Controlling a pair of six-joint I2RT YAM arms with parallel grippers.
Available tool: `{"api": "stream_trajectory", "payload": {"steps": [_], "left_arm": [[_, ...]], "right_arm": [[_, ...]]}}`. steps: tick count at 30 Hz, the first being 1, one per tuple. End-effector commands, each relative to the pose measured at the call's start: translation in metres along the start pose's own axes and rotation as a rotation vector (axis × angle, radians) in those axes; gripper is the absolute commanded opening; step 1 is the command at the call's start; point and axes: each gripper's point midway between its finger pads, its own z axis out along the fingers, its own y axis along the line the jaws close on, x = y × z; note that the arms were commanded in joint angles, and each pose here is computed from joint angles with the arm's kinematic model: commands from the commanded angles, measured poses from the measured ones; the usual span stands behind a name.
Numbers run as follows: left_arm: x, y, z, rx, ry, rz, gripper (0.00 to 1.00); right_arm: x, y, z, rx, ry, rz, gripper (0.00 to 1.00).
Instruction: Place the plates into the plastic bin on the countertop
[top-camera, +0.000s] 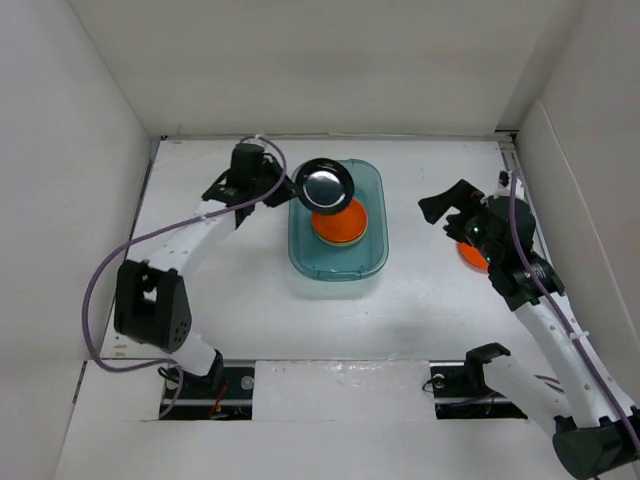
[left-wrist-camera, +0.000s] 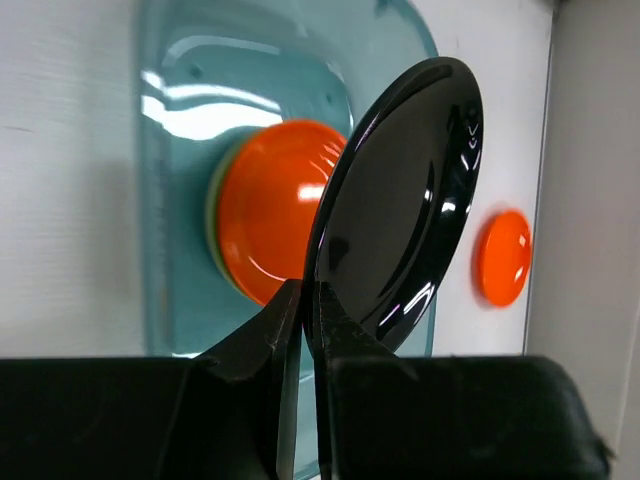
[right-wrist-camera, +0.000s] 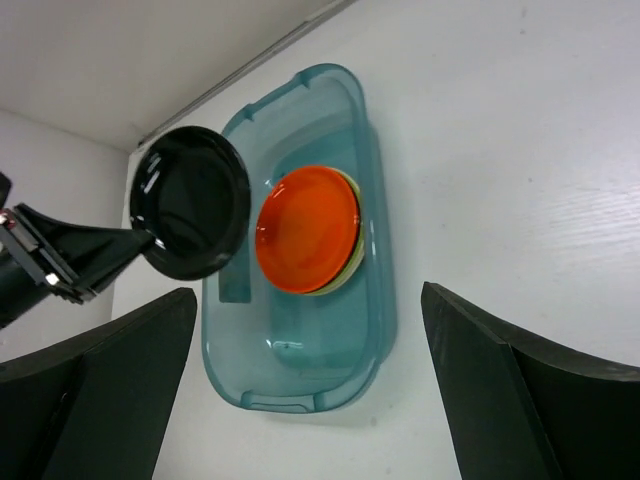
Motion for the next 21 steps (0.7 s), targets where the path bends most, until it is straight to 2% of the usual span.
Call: {"api": "stream_trajectory", "payload": {"steps": [1,4,8,13,14,15,16,20,21], "left_arm": [[0.000,-0.037,0.011,0.084,0.017,0.076,0.00],[0.032,-0.030,0.040,0.057,0.116,0.081,0.00],[0.042,-0.012,0.054,0.012,0.128,0.051,0.00],[0.052,0.003,0.071,-0.040,0.172,0.040,0.02],[0.051,-0.002,0.070,-0.025,0.174,0.040,0.10],[0.052,-0.003,0.070,-0.018,0.181,0.040,0.35],[0.052,-0.003,0.070,-0.018,0.181,0.040,0.43],[0.036,-0.038,0.040,0.089,0.129,0.075,0.59],[0.032,-0.043,0.034,0.101,0.116,0.079,0.67]], "right_arm": [[-0.019,-0.011,-0.016,0.040,-0.085,0.051,1.00],[-0.022,-0.028,-0.025,0.097,-0.118,0.069,1.00],[-0.024,-0.051,-0.039,0.174,-0.150,0.095,1.00],[-0.026,-0.054,-0.050,0.160,-0.172,0.107,1.00],[-0.026,-0.054,-0.050,0.160,-0.172,0.107,1.00],[-0.025,-0.058,-0.049,0.174,-0.172,0.110,1.00],[-0.025,-0.058,-0.049,0.174,-0.172,0.110,1.00],[-0.015,-0.073,-0.040,0.228,-0.140,0.135,1.00],[-0.013,-0.087,-0.036,0.277,-0.144,0.156,1.00]]}}
